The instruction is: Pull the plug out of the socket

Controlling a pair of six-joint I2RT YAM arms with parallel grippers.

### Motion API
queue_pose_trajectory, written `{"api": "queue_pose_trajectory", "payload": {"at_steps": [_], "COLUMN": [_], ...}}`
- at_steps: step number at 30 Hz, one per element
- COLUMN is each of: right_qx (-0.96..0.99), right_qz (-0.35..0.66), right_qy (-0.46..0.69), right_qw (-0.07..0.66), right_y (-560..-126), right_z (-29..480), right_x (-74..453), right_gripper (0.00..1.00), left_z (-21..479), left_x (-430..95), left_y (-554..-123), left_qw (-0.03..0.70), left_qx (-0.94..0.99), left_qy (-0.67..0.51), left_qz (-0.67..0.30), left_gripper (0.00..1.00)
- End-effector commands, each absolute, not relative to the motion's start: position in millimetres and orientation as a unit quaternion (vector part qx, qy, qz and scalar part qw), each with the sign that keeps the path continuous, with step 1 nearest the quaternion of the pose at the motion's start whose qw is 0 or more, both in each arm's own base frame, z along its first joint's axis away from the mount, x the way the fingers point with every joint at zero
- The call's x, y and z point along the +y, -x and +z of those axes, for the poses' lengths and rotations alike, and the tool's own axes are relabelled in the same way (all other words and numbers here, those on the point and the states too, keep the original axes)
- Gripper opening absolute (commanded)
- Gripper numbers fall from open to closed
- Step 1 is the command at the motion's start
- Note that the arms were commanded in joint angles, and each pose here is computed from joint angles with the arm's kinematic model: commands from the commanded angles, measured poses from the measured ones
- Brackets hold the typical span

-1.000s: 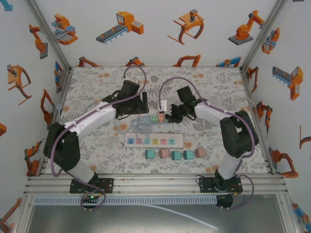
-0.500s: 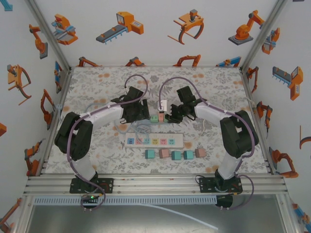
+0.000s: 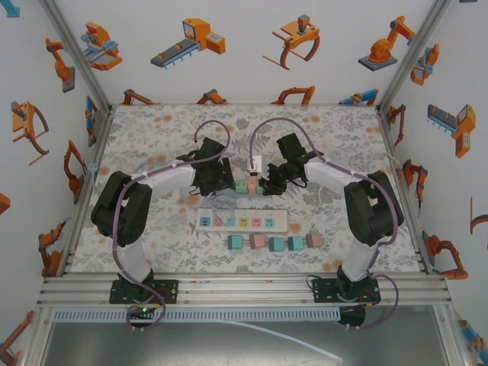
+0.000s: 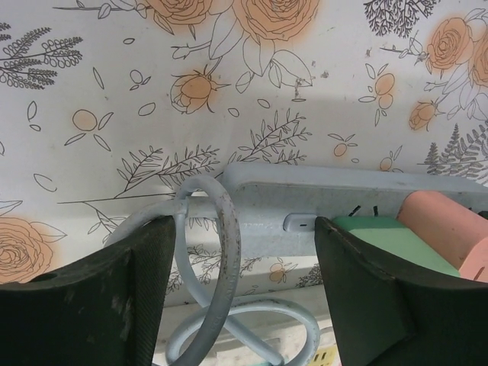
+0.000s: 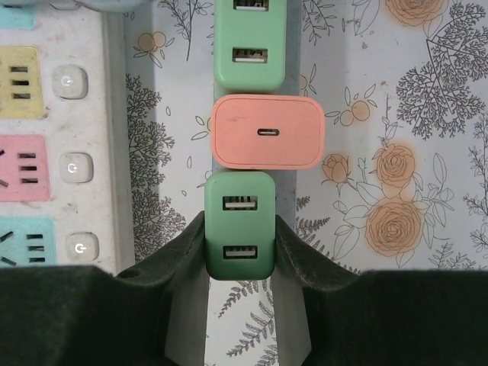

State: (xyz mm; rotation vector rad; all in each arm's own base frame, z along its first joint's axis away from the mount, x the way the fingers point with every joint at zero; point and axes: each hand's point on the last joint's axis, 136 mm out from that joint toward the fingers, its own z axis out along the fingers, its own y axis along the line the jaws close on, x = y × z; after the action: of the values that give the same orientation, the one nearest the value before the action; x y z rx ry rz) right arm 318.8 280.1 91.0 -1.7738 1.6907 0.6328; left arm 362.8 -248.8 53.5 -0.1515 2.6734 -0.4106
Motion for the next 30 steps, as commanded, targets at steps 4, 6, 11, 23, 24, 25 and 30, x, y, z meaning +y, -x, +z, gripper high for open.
{"api": "queue_pose_trajectory", "payload": {"at_steps": [4, 6, 11, 23, 24, 25, 30], "right_qx": [0.617, 0.639, 0.632, 0.635, 0.627, 0.616, 0.556], "right_qz": [0.285, 0.278, 0.27, 0.276, 0.247, 0.22, 0.182], "right_qy": [0.653, 0.637, 0.644, 0.613, 0.64, 0.665, 0.707], "right_qw": [0.334, 0.329, 0.336, 0.381, 0.37, 0.36, 0.397], "right_y": [-320.7, -330.2, -327.7, -339.8, -334.2, -328.4, -308.7], "right_z": [132.2, 131.4, 122.7, 147.0, 138.4, 130.6, 130.6], "right_x": [299.6, 299.9, 307.2, 312.0, 310.8, 310.0, 310.2], "right_gripper": [0.0, 0.0, 0.0, 0.0, 0.0, 0.0, 0.0], "left_z": [-18.2, -23.3, -39.9, -60.6, -61.1, -61.3, -66.6], "left_x": [-194.3, -189.4, -183.5, -175.7, -175.7, -174.9, -169.1], "left_y": [-325.7, -318.5, -297.4, -275.4, -275.5, -275.2, -274.8], "left_qw": [0.141, 0.138, 0.121, 0.106, 0.107, 0.106, 0.102], "left_qx": [0.989, 0.989, 0.992, 0.993, 0.993, 0.993, 0.992], "left_qy": [0.051, 0.051, 0.039, 0.039, 0.038, 0.039, 0.046], "left_qz": [-0.003, 0.0, 0.015, 0.037, 0.038, 0.039, 0.051], "left_gripper": [0.61, 0.6, 0.59, 0.58, 0.58, 0.58, 0.58]}}
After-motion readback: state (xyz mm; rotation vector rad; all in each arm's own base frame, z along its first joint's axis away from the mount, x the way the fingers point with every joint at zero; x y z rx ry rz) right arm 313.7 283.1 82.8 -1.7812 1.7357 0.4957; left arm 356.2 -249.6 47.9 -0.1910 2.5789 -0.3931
